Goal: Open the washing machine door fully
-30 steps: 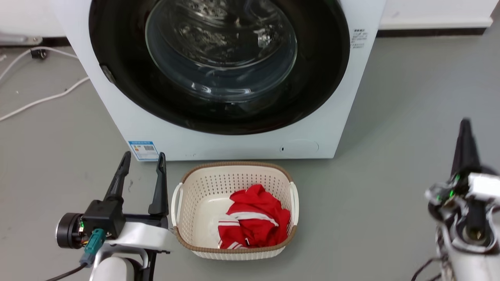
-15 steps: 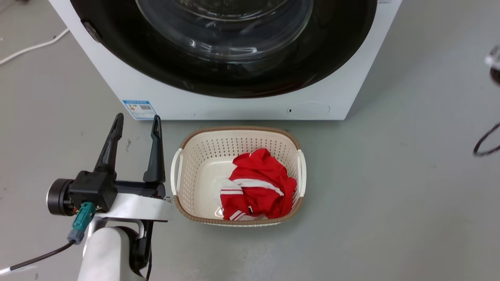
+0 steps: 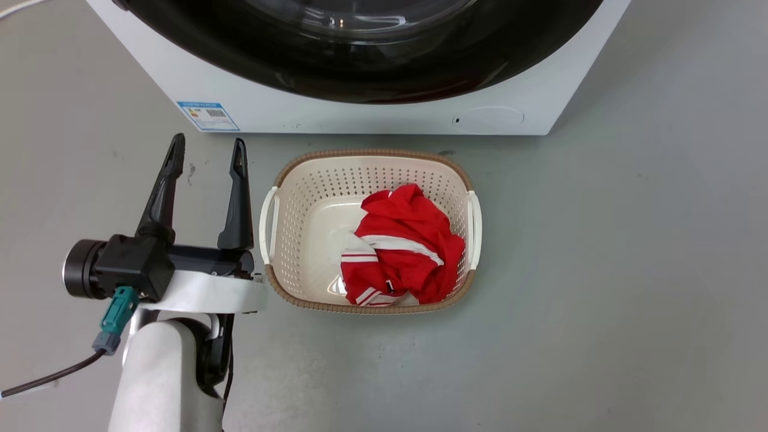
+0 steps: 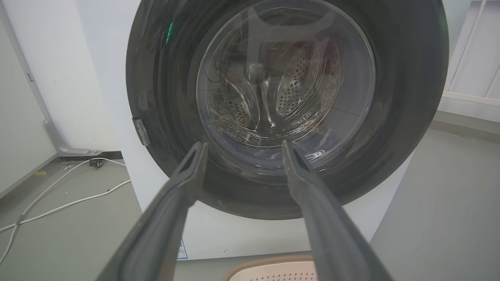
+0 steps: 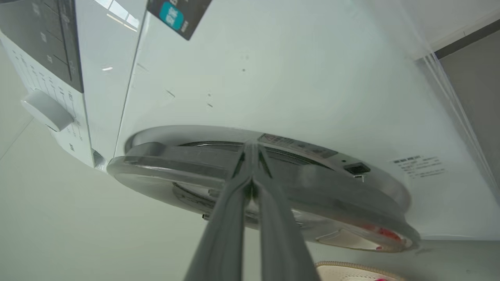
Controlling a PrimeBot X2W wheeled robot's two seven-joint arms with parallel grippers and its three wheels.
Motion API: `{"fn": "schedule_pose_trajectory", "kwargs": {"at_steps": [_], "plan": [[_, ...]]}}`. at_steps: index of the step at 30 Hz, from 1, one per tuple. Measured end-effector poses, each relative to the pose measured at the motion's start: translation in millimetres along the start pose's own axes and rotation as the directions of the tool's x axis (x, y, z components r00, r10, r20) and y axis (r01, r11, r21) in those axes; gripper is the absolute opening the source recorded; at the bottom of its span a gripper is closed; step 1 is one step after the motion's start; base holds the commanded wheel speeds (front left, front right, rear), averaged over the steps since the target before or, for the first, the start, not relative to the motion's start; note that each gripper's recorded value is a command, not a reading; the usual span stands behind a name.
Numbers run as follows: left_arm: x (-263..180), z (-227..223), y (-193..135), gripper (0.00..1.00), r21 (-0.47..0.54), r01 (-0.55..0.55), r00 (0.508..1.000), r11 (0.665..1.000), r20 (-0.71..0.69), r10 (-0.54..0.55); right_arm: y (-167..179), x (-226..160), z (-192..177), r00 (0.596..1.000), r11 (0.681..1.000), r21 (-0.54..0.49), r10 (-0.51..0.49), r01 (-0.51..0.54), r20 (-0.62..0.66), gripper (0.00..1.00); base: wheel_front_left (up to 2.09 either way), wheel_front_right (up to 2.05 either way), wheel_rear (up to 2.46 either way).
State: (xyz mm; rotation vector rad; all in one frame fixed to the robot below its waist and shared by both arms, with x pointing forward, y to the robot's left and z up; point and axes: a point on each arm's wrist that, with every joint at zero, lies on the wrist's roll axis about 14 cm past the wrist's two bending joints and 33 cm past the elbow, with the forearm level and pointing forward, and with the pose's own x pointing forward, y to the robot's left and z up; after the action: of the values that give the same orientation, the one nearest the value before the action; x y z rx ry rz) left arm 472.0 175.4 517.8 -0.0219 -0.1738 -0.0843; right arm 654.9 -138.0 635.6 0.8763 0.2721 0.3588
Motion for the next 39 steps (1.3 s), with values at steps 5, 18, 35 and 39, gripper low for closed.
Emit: {"fn": "schedule_pose_trajectory", "kwargs": {"at_steps": [5,18,35,39], "plan": [[4,-6,3,1.00,0.006,-0.001,1.000,1.000,-0.008,0.001,-1,19,-23,0.993,0.998,-0.050,-0.031,0.026,-0.115,0.00,0.00,0.00,0.00],[12,-23,10,1.00,0.018,-0.006,0.999,1.000,-0.034,0.007,-10,55,-49,0.979,0.997,-0.052,-0.065,0.056,-0.195,0.00,0.00,0.00,0.00],[8,-4,1,1.00,0.006,0.009,1.000,1.000,-0.001,-0.009,9,17,-94,0.890,1.000,0.021,-0.002,0.013,-0.456,0.00,0.00,0.00,0.00],[0,4,-2,1.00,0.006,0.015,1.000,1.000,0.006,-0.015,22,-1,-108,0.861,0.999,0.028,0.032,-0.020,-0.507,0.00,0.00,0.00,0.00]]}}
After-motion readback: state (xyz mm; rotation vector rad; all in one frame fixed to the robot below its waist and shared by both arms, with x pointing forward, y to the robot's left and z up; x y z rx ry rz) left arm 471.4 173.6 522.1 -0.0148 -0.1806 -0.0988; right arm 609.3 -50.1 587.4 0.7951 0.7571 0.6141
